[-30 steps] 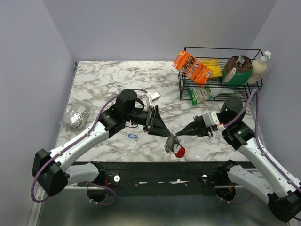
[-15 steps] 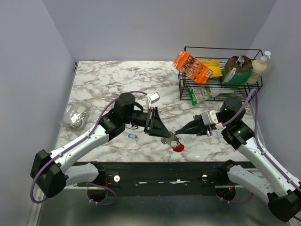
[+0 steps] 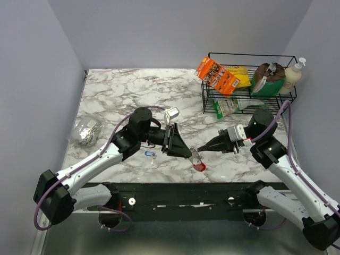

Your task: Put the keys on the keyring

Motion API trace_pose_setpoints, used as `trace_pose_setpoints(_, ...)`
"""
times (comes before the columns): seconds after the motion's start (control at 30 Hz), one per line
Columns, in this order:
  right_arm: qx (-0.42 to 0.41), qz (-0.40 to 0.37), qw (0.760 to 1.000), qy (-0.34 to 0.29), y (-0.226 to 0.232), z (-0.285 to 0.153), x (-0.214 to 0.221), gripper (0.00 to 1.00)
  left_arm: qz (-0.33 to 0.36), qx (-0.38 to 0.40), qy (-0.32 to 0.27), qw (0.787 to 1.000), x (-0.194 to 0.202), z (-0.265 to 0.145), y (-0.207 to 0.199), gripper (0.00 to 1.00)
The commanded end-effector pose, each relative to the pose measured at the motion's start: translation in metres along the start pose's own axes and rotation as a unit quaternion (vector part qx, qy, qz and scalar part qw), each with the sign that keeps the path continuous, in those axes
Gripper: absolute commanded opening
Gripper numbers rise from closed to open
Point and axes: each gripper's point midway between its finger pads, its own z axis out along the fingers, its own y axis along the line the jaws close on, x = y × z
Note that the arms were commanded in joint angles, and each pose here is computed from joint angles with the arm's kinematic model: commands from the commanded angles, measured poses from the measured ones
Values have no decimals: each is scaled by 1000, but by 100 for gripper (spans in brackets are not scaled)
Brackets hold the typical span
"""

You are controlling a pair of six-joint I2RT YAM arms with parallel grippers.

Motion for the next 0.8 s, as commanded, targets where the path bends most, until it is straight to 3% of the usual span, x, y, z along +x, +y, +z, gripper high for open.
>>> trace_pose_setpoints(0.0, 7, -22, 1000, 0, -3, -1, -7, 0, 12, 23, -14, 1000, -3, 0, -9, 47)
trace_pose_setpoints(0.17, 5, -22, 1000, -2, -2, -1, -7, 0, 5, 55, -27, 998, -9, 2, -18, 42)
trace_pose_setpoints(0.77, 3, -24, 1000, -3, 0, -1, -8, 0, -25, 52, -19, 998, -11, 8, -5, 41)
